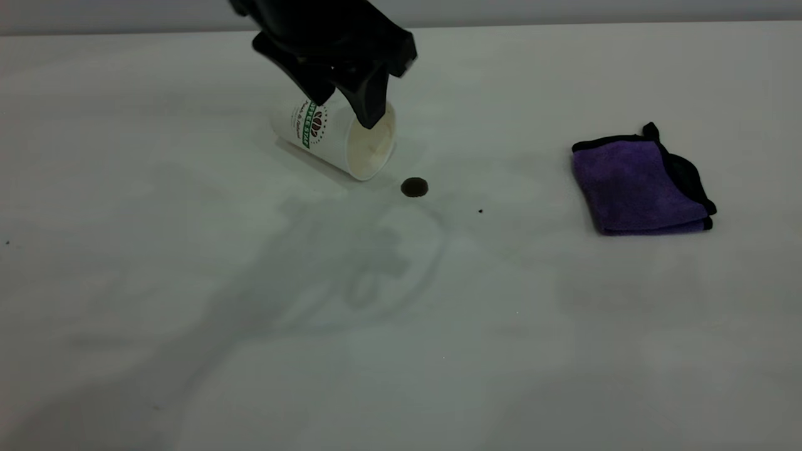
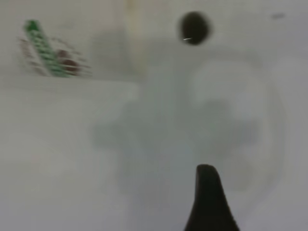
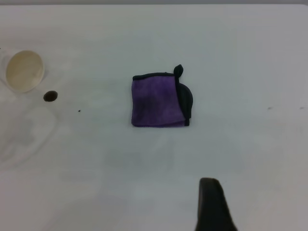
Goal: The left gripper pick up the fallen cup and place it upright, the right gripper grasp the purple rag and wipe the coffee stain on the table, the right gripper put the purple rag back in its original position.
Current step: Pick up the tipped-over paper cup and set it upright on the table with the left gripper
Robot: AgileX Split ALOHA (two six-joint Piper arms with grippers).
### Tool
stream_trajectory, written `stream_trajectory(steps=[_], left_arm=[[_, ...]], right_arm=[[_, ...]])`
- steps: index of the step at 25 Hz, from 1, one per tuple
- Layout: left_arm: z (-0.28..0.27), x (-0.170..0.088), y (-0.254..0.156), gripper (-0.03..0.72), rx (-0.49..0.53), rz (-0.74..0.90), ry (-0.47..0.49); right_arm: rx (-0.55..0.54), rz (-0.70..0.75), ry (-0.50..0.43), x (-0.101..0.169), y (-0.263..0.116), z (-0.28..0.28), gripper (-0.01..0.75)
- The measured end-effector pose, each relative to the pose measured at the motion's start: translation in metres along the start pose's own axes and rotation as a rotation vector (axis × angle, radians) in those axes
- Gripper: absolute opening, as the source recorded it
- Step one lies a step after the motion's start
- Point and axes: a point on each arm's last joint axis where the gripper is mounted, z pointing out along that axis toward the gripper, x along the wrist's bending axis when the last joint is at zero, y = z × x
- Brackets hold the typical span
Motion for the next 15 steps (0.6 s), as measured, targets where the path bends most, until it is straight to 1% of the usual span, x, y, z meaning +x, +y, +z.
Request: stream_trajectory(steps=[2, 5, 10, 15], left_arm=[[0.008, -0.001, 0.012, 0.537, 0.022, 0.014, 0.084], [0.023, -0.007, 0.028, 0.537, -0.006, 0.033, 0.19], [0.052, -0.015, 0.04, 0.536, -0.065, 0.012, 0.298], [0.067, -0.009, 0.042, 0.536, -0.12, -0.027, 0.405]], right_arm=[[0.0, 0.0, 0.0, 0.0, 0.0, 0.0, 0.52], [0.0, 0.0, 0.0, 0.0, 0.0, 0.0, 0.52], [0.0, 0.0, 0.0, 0.0, 0.0, 0.0, 0.52], [0.0, 0.0, 0.0, 0.0, 0.0, 0.0, 0.52]])
